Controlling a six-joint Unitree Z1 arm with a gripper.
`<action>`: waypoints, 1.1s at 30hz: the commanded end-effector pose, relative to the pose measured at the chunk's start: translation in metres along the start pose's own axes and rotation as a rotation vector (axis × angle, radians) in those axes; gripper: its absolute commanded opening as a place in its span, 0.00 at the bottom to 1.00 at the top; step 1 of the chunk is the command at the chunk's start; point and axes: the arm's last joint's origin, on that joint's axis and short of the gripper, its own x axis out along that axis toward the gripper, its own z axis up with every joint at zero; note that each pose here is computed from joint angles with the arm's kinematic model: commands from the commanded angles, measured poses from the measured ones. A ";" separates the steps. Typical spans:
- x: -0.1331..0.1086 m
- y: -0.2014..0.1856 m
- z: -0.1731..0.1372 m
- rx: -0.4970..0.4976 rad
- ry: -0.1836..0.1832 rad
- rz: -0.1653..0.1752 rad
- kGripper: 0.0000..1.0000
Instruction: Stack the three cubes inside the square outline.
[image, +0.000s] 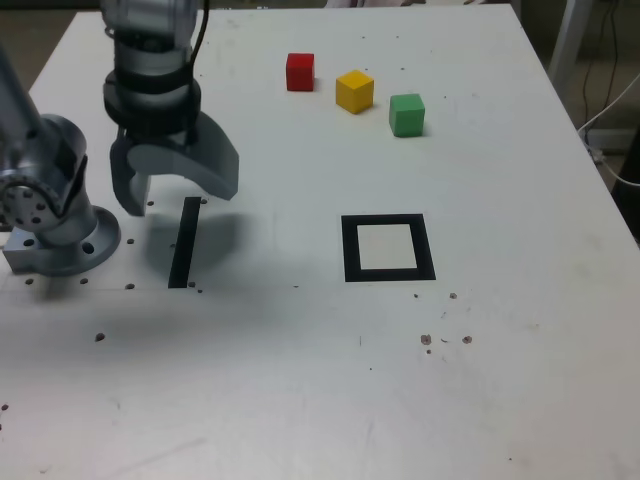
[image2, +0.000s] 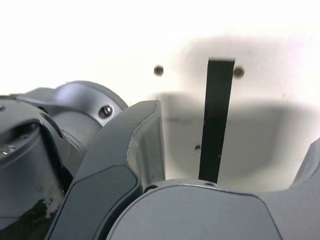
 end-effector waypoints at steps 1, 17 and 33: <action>-0.004 0.008 0.003 -0.013 0.005 0.013 1.00; -0.038 0.071 0.039 -0.077 -0.013 0.033 1.00; -0.040 0.155 0.078 -0.016 0.023 -0.022 0.99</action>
